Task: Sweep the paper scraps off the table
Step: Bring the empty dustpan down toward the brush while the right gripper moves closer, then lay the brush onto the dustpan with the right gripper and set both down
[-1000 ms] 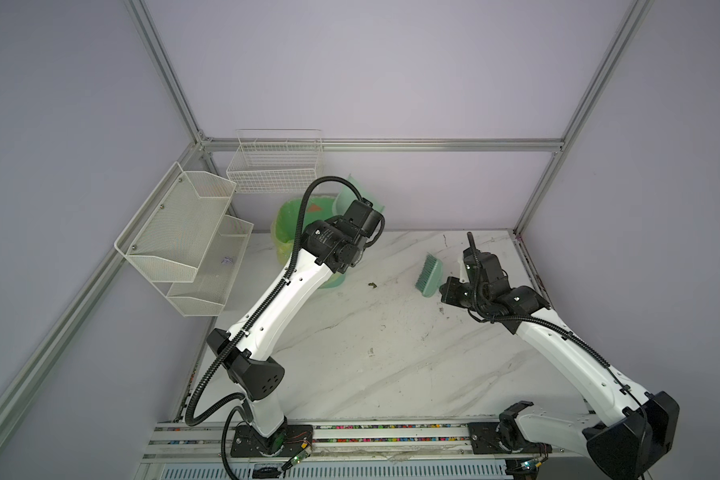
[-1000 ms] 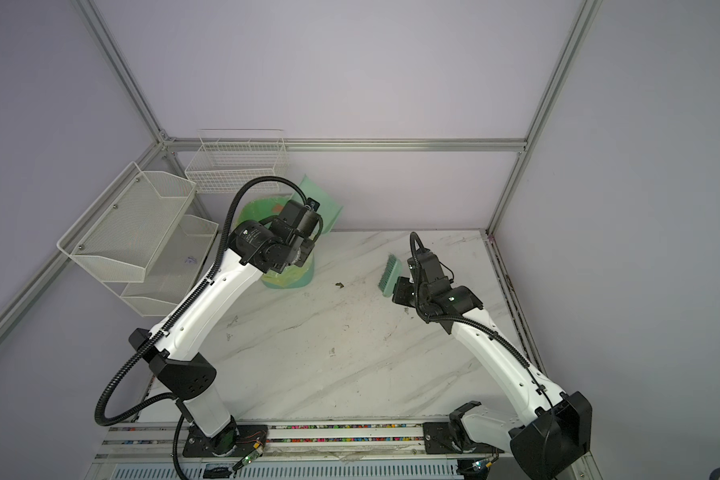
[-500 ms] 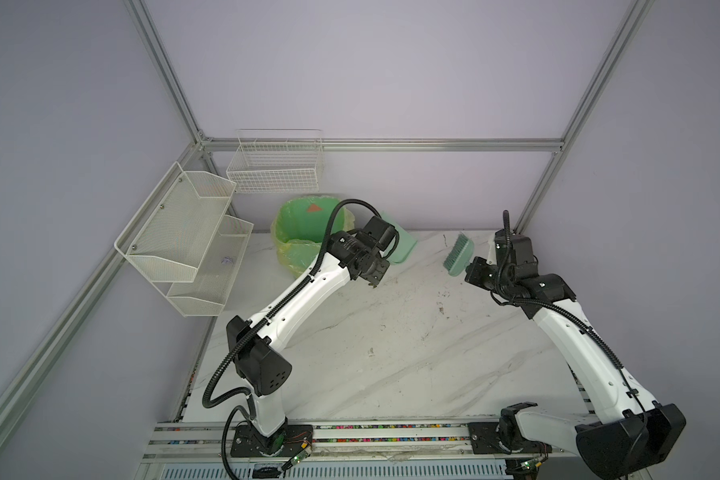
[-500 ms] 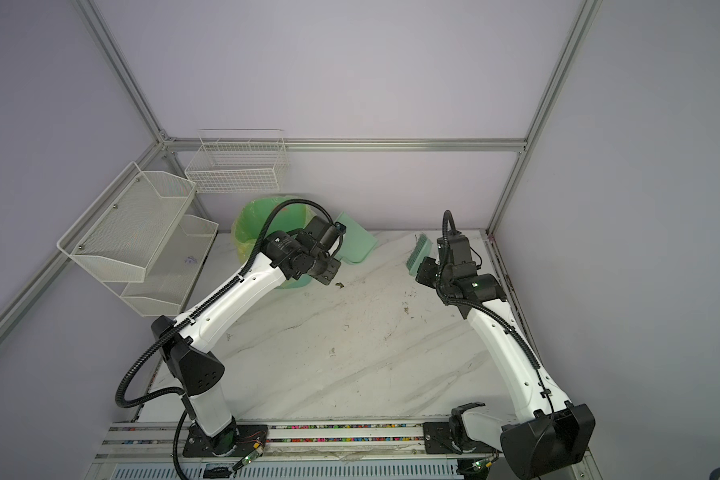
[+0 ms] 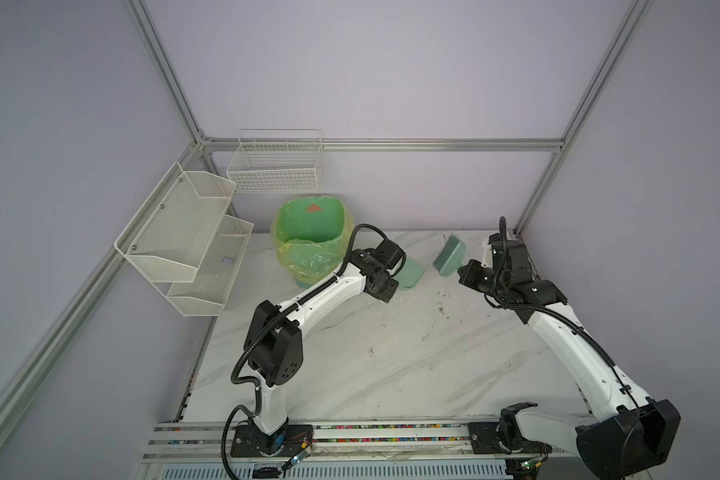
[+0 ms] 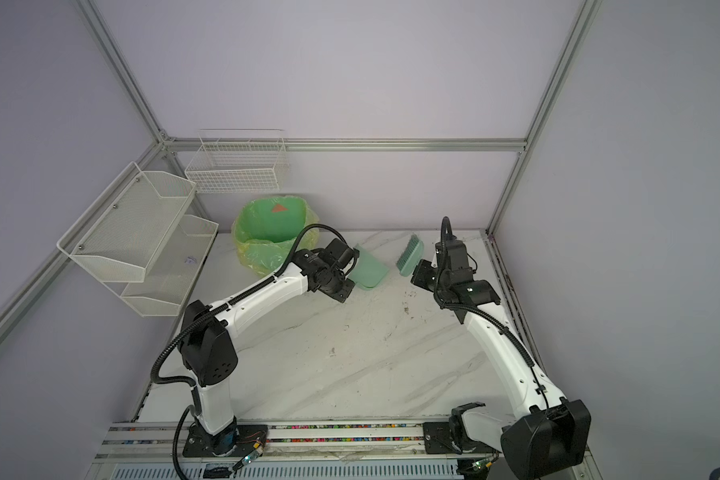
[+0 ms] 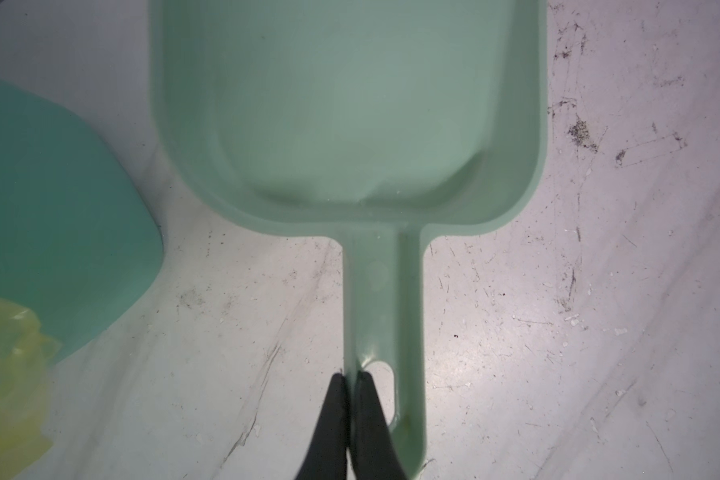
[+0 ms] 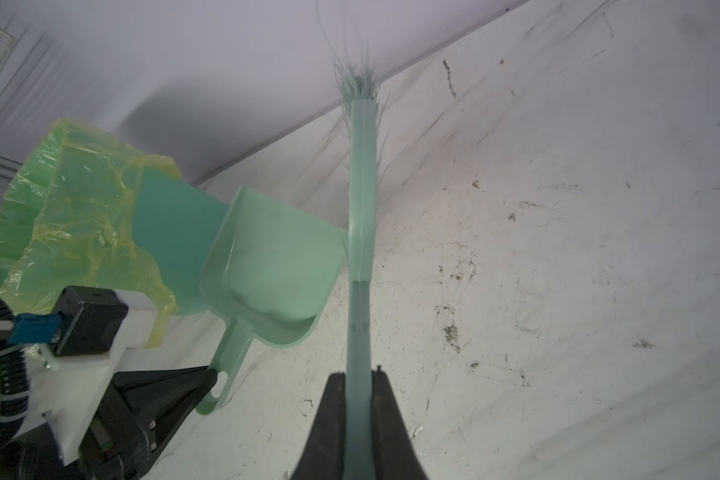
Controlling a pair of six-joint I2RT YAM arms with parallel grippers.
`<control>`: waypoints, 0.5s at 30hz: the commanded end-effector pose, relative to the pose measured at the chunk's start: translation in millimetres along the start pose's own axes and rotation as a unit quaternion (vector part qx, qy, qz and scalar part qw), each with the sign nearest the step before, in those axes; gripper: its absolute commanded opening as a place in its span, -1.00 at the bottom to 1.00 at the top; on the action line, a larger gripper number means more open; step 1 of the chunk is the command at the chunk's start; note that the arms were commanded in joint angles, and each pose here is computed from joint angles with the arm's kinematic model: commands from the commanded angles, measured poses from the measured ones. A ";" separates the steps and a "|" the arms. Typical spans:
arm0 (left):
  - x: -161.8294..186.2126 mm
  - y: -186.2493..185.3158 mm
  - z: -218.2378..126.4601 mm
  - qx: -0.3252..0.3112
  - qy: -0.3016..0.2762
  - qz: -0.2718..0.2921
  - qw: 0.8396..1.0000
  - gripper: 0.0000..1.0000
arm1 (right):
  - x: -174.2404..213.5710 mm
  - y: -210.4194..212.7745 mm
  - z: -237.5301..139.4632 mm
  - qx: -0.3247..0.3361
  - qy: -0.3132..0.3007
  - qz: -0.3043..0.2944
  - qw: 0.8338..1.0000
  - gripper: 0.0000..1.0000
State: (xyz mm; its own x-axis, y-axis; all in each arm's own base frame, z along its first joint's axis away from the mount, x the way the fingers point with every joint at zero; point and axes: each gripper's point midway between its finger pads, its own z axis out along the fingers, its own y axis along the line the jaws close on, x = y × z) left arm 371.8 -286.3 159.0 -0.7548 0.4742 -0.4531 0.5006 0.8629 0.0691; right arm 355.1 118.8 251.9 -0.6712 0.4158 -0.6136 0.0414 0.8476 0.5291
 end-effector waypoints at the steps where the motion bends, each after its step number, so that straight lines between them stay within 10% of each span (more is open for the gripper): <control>1: -5.5 -9.9 14.9 0.017 -0.019 -0.011 1.000 -1.00 | -4.8 22.9 9.5 -0.078 -0.016 0.020 0.997 -1.00; 15: 10.6 -30.7 60.4 0.057 0.012 -0.014 0.998 -1.00 | 19.3 21.6 45.3 -0.138 0.000 0.072 0.988 -1.00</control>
State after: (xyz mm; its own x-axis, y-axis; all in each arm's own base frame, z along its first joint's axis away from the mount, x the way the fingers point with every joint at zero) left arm 377.5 -308.7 105.4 -0.7768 0.4707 -0.4185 0.5182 0.8553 0.0001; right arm 369.9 153.4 214.2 -0.6945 0.4959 -0.5214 -0.0235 0.7086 0.7052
